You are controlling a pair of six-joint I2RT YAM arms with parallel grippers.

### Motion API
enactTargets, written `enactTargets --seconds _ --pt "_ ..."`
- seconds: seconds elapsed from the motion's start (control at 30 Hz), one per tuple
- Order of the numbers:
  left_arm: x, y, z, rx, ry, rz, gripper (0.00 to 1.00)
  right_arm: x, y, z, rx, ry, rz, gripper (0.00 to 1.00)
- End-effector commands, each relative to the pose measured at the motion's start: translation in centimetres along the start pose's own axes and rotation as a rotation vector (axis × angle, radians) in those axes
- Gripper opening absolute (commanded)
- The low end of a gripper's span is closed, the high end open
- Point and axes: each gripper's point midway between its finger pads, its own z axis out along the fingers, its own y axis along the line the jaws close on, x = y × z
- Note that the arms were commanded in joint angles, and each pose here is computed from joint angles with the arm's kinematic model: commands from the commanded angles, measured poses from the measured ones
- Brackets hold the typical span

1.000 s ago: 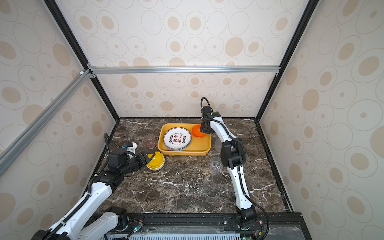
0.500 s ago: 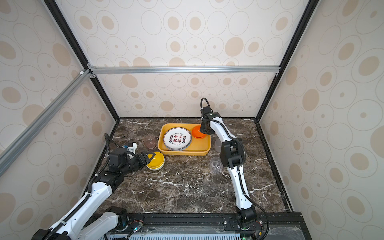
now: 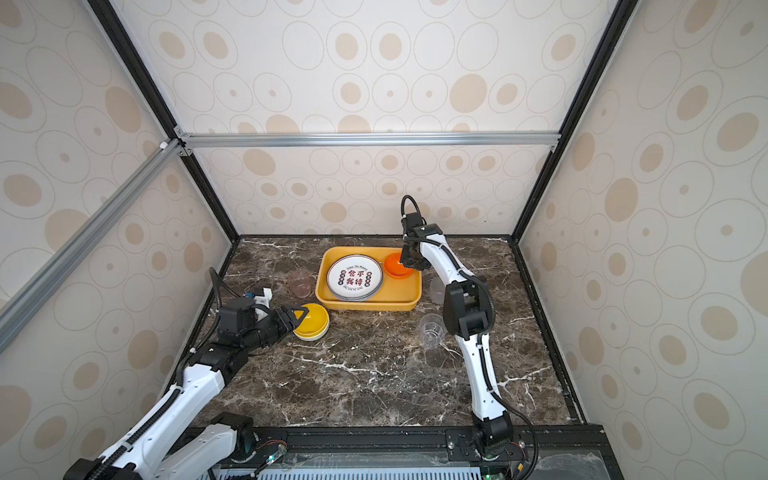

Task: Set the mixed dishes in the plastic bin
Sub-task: 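Open the right gripper and lift it off the orange bowl, then close the left gripper on the yellow bowl rim while the right gripper approaches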

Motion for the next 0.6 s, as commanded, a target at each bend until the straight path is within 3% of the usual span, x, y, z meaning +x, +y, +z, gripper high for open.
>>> enactTargets --seconds 0.0,0.13,0.37,0.57 --pt "-1.2 0.0 -0.7 -0.068 -0.03 0.032 0.62 -0.1 0.0 -4.7 -0.021 -0.046 -0.011 0.28" --pt "-2.0 0.8 -0.9 -0.159 -0.035 0.055 0.6 1.7 1.1 -7.6 -0.093 -0.054 -0.046 0.28" --pt "-3.1 3.6 -0.9 -0.355 -0.035 0.097 0.58 6.6 3.9 -12.6 -0.346 -0.061 -0.131 0.36" --pt "-3.3 5.3 0.2 -0.439 -0.008 0.117 0.56 12.7 7.7 -16.3 -0.609 -0.04 -0.318 0.36"
